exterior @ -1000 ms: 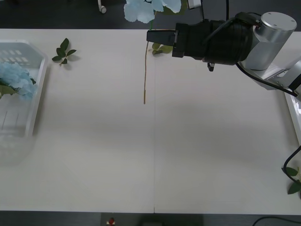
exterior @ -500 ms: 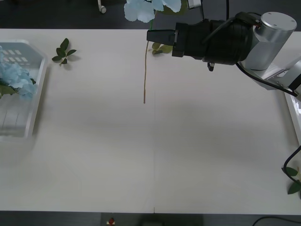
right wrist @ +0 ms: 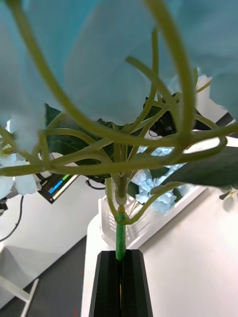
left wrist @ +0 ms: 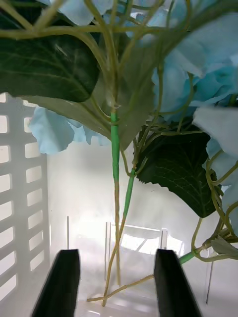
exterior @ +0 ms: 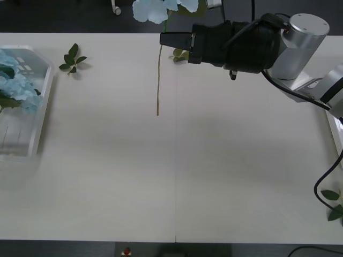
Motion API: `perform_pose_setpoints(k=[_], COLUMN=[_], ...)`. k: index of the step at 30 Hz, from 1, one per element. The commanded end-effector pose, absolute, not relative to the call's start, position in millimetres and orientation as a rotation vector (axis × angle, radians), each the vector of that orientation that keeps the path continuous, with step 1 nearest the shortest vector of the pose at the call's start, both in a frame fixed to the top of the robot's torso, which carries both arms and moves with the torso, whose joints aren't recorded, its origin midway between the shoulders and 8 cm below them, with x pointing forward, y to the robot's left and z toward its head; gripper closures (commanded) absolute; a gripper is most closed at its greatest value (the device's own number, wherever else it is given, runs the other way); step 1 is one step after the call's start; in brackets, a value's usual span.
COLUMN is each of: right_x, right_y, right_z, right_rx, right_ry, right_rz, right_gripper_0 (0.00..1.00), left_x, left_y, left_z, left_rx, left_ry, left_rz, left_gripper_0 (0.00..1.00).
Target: Put the red flowers into the right box and the blue flowers into the left box
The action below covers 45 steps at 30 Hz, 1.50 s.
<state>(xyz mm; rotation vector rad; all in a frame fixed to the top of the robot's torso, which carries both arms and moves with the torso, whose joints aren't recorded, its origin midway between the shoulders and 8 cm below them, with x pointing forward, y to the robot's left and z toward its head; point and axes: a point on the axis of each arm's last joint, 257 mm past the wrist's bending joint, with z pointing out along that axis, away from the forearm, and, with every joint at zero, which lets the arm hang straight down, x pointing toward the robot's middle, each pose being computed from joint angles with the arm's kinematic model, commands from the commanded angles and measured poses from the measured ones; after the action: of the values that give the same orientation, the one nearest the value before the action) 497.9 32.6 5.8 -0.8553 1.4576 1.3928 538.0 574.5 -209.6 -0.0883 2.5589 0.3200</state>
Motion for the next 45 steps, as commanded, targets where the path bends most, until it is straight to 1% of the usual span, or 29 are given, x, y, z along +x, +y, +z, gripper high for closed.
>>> perform_pose_setpoints(k=[1,4,12,15,18,24,31,39,45], right_x=[493.1,492.3,493.0,491.5,489.8,485.6,484.5,486.1,483.7], right_y=[42.5,45.6,47.1,49.6,52.8,62.6,81.9,86.9,87.2], right_z=[36.5,37.7,37.7,36.8,36.7,30.0,34.3,36.2,36.5], right_rx=[-0.878,-0.860,-0.824,-0.821,-0.820,-0.847,-0.807,-0.788,-0.793], right_ry=[1.390,1.394,1.379,1.377,1.371,1.376,1.358,1.354,1.352], right_rz=[1.406,1.432,1.460,1.470,1.479,1.470,1.499,1.503,1.514], right_gripper_0=[1.00,1.00,1.00,1.00,1.00,1.00,1.00,1.00,1.00], left_x=[555.0,552.8,530.6,520.9,513.4,498.2,476.0,443.4,442.3], left_y=[571.5,567.1,563.2,549.6,522.7,454.8,373.3,292.4,249.7], left_z=[-171.9,-153.2,-76.2,-54.0,-40.3,-31.9,-20.3,-15.2,-29.2], left_rx=[-0.013,-0.011,0.134,0.254,0.382,0.623,0.860,0.923,0.920], left_ry=[2.493,2.494,2.474,2.457,2.423,2.314,2.075,1.880,1.842], left_rz=[0.332,0.287,0.210,0.164,0.045,-0.263,-0.617,-1.059,-1.201], left_gripper_0=[0.00,0.00,0.00,0.00,0.00,0.00,0.00,0.00,0.00])
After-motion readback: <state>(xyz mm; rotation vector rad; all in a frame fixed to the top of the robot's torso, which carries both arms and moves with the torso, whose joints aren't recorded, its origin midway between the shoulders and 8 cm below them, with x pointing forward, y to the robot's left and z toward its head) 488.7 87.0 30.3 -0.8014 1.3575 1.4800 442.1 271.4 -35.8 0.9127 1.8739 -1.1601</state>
